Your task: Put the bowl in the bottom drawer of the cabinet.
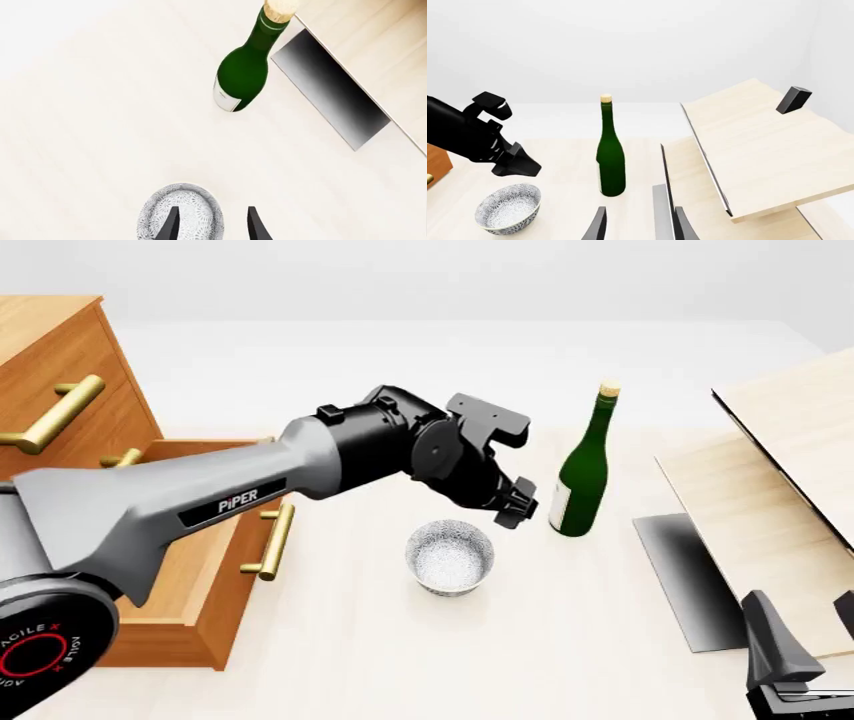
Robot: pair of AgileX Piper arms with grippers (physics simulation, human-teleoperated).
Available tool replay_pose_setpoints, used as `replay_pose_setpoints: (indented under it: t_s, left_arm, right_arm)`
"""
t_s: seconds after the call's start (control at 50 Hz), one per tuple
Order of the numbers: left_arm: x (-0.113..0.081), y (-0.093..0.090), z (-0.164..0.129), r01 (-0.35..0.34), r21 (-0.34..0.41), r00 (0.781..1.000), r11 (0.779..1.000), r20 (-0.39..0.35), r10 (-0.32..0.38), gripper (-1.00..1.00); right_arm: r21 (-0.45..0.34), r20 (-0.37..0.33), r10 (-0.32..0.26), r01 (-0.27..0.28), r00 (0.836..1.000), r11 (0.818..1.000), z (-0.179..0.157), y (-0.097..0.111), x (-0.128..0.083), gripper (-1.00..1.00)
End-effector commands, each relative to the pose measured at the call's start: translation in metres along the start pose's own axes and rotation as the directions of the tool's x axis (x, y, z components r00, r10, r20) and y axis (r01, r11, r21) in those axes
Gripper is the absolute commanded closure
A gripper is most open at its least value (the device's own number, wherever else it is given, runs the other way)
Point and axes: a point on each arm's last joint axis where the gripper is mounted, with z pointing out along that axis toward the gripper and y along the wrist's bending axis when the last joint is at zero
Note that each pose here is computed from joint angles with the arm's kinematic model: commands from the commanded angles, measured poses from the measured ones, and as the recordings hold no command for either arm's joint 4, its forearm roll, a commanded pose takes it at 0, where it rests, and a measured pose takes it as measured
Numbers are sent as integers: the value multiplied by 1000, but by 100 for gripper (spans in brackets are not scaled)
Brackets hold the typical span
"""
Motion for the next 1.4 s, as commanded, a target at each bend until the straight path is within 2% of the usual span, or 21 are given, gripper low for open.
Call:
replay_pose_setpoints:
  t_s: [0.02, 0.16, 0.54, 1.04, 1.4]
  left_arm:
    - [6, -5, 13, 8, 4, 1000, 1000, -25, -8, -100]
    - [14, -12, 19, 18, 12, 999, 1000, -45, -18, -100]
    - [27, -17, 30, 37, 14, 997, 999, -72, -36, -100]
    - [43, -14, 46, 61, 5, 992, 998, -108, -60, -100]
    - [54, -6, 58, 77, -11, 988, 997, -132, -78, -100]
  right_arm:
    - [0, 0, 0, 0, 1000, 1000, 0, 0, 0, -100]
    - [0, 0, 0, 0, 1000, 1000, 0, 0, 0, -100]
    - [0, 0, 0, 0, 1000, 1000, 0, 0, 0, -100]
    - [0, 0, 0, 0, 1000, 1000, 0, 0, 0, -100]
    - [0, 0, 0, 0, 1000, 1000, 0, 0, 0, -100]
